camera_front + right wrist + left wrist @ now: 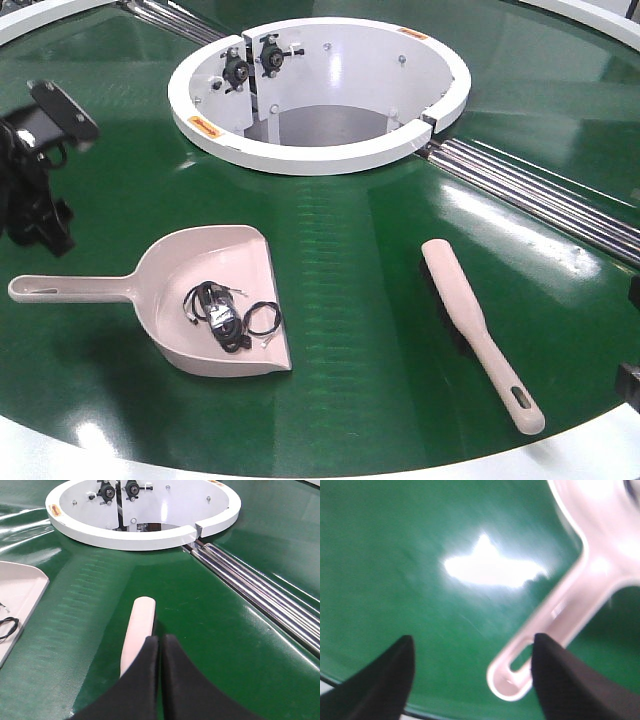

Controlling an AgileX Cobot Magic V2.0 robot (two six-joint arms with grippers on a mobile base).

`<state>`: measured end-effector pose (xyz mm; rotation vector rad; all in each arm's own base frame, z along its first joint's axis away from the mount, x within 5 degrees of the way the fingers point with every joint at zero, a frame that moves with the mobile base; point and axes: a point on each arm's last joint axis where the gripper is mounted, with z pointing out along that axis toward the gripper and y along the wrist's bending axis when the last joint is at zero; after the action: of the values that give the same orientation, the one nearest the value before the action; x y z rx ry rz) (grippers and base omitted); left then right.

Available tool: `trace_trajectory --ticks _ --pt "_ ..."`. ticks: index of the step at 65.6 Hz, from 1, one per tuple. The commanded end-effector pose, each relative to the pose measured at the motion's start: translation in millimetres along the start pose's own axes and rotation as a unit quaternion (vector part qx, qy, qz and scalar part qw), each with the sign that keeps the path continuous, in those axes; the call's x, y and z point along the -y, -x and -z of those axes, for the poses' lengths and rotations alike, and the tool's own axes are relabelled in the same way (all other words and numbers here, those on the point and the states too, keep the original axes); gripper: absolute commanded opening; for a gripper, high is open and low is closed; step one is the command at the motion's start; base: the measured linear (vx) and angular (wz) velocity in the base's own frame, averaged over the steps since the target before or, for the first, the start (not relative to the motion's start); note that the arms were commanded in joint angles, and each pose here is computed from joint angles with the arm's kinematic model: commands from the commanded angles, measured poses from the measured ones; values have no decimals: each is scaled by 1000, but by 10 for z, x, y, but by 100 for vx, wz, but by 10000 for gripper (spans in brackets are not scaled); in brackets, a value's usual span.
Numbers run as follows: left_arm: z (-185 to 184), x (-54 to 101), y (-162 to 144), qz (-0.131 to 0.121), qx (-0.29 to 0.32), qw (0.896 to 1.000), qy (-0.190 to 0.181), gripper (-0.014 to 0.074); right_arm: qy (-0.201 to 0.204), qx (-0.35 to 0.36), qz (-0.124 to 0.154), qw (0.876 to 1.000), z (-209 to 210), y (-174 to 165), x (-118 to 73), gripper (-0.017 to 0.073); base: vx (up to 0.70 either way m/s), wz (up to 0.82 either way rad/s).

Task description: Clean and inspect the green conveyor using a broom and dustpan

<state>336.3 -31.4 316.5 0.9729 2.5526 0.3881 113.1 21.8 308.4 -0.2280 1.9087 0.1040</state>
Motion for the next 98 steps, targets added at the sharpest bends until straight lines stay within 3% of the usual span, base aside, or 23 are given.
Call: trace_trajectory --ticks 1,7,16,25,80,92,98 --pt "451 -99 43 63 95 992 57 332 -8 49 5 999 38 148 17 -8 0 0" --pt "641 -125 27 129 140 979 71 202 -8 49 5 999 38 148 17 -8 0 0" --pt "839 -135 -15 183 178 964 79 -10 -8 49 5 999 38 148 17 -8 0 0" --pt "943 -158 -3 226 217 946 84 -8 -8 49 5 999 38 148 17 -8 0 0" --pt "957 -159 1 230 225 943 84 -6 -8 49 5 999 38 148 17 -8 0 0" --pt "1028 0 -223 275 266 920 82 -6 -8 48 5 999 38 147 17 -8 0 0" --pt "1003 149 -412 281 293 910 87 -6 -8 48 5 999 38 147 17 -8 0 0"
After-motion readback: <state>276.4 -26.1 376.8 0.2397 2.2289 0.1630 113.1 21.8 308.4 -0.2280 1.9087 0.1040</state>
